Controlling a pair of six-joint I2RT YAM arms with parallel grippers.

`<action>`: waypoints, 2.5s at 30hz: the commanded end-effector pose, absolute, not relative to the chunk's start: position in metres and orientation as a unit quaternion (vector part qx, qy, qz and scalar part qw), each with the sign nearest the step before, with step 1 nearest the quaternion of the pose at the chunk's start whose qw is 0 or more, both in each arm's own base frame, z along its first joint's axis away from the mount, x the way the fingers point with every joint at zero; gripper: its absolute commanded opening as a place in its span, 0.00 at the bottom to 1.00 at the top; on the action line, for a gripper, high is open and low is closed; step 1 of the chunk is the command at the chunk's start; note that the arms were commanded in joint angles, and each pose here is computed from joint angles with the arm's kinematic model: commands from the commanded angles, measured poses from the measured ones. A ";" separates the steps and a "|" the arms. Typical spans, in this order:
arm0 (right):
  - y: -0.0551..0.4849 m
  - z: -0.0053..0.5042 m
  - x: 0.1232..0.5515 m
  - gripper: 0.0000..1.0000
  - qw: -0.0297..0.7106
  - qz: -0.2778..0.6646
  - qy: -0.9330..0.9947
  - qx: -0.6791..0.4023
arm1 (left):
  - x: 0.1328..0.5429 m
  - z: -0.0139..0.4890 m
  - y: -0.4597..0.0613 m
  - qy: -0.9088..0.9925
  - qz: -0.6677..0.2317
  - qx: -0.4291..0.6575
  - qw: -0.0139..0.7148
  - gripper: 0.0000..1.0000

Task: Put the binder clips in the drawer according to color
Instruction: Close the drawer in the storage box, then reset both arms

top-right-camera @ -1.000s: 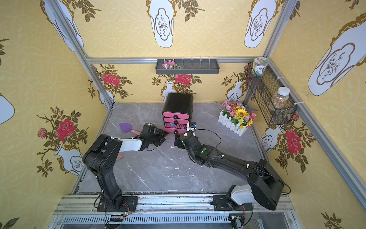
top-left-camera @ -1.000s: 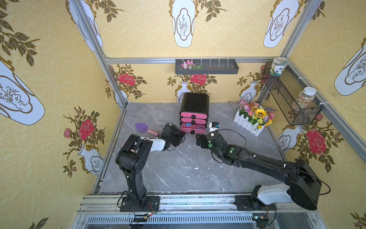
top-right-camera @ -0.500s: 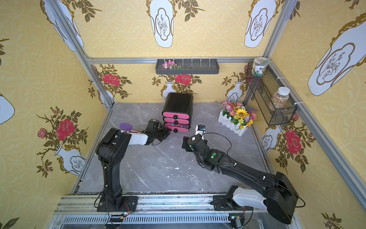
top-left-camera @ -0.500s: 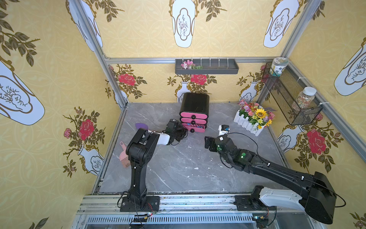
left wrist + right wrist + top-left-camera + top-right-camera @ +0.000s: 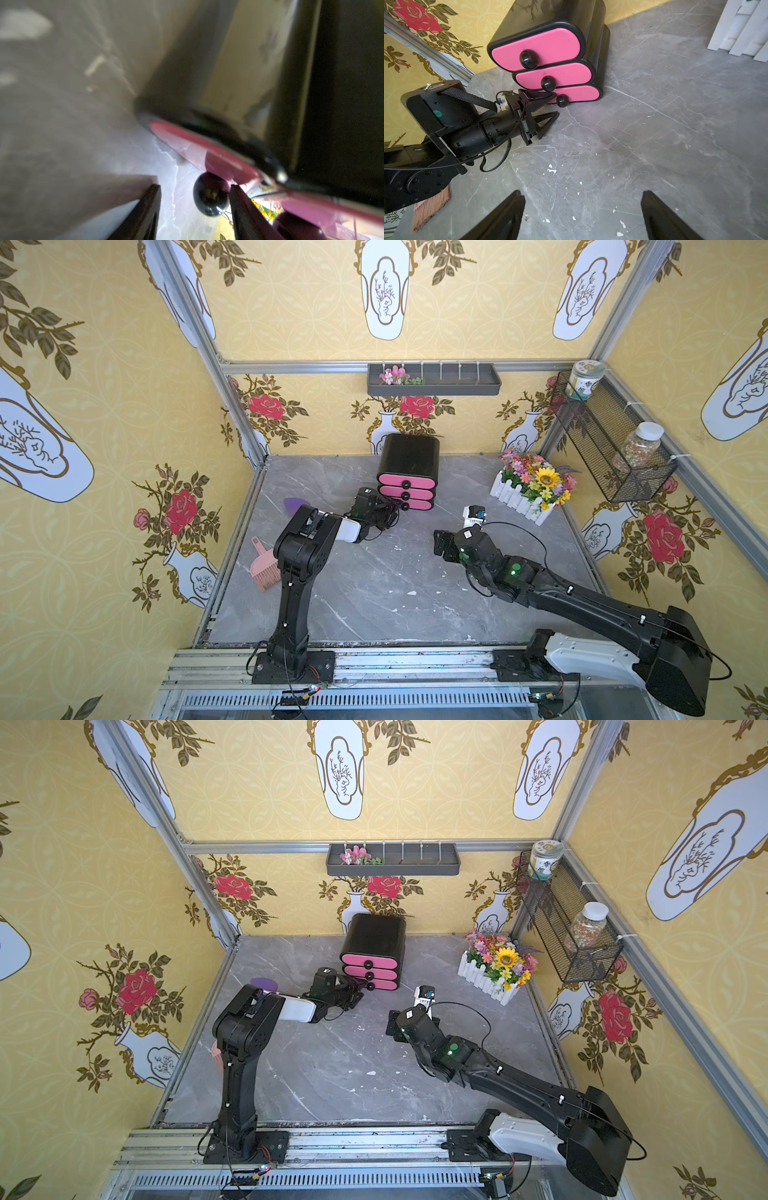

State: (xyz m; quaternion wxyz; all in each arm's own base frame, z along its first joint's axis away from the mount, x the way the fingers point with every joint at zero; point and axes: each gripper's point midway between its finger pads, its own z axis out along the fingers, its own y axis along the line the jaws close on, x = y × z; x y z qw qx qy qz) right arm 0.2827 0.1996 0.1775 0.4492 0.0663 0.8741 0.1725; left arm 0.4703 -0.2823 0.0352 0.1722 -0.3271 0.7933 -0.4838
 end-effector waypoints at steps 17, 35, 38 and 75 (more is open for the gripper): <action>0.162 0.193 0.280 0.97 0.471 0.100 0.875 0.055 | 0.343 0.088 -0.240 0.820 -0.448 -0.264 0.237 0.84; 0.135 0.220 0.331 0.97 0.519 -0.116 0.847 0.000 | 0.336 0.262 -0.117 0.783 -0.164 -0.110 0.590 1.00; 0.128 0.228 0.344 0.97 0.546 -0.128 0.828 0.001 | 0.343 0.270 -0.093 0.754 -0.129 -0.127 0.631 1.00; -0.004 0.077 0.356 0.97 0.560 -0.040 0.827 0.020 | 0.331 0.119 0.037 0.744 0.010 -0.146 0.653 1.00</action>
